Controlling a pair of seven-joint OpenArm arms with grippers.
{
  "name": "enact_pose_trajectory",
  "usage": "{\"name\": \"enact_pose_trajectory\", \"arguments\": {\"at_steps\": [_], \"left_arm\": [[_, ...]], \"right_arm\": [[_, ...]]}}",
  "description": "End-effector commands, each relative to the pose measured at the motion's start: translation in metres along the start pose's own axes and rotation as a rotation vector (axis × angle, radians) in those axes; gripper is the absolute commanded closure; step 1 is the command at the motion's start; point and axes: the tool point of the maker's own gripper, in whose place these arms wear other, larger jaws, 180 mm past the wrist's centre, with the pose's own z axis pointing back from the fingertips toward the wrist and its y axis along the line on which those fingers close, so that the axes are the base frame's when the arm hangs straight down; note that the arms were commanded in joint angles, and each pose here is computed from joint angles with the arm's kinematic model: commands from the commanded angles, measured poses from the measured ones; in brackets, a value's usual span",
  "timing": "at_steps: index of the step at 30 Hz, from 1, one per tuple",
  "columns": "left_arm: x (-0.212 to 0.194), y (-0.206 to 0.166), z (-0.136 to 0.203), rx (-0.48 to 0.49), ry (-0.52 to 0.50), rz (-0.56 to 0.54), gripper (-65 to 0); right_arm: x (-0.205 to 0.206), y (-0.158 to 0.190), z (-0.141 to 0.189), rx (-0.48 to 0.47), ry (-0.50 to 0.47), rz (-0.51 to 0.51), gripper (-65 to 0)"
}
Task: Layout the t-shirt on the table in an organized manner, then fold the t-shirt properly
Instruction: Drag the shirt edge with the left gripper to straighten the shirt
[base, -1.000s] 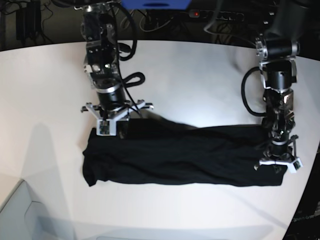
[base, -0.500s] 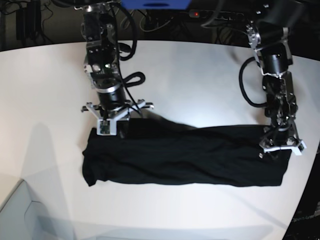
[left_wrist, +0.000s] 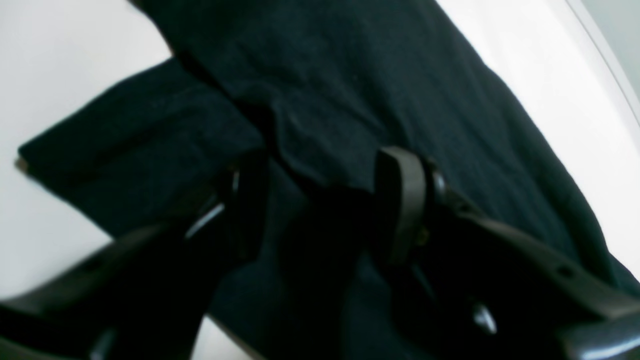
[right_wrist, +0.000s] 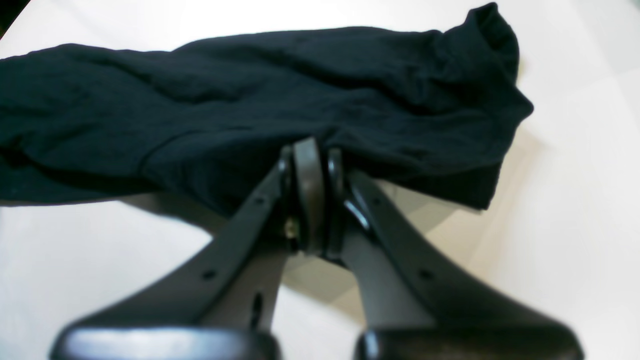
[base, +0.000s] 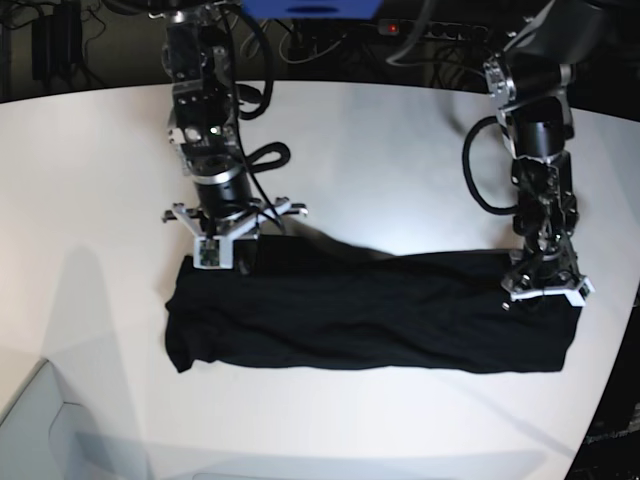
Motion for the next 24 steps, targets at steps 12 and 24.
{"name": "enact_pose_trajectory", "arguments": {"at_steps": [12,24], "left_arm": [[0.018,-0.028,-0.006,-0.046,-0.036,0.027,-24.4],[0.015,-0.036,-0.005,-0.059,-0.036,0.041,0.0]], "right_arm": [[0.016,0.003,0.000,0.008,-0.057,-0.001,0.0],[0.016,0.003,0.000,0.008,-0.057,-0.001,0.0]]}}
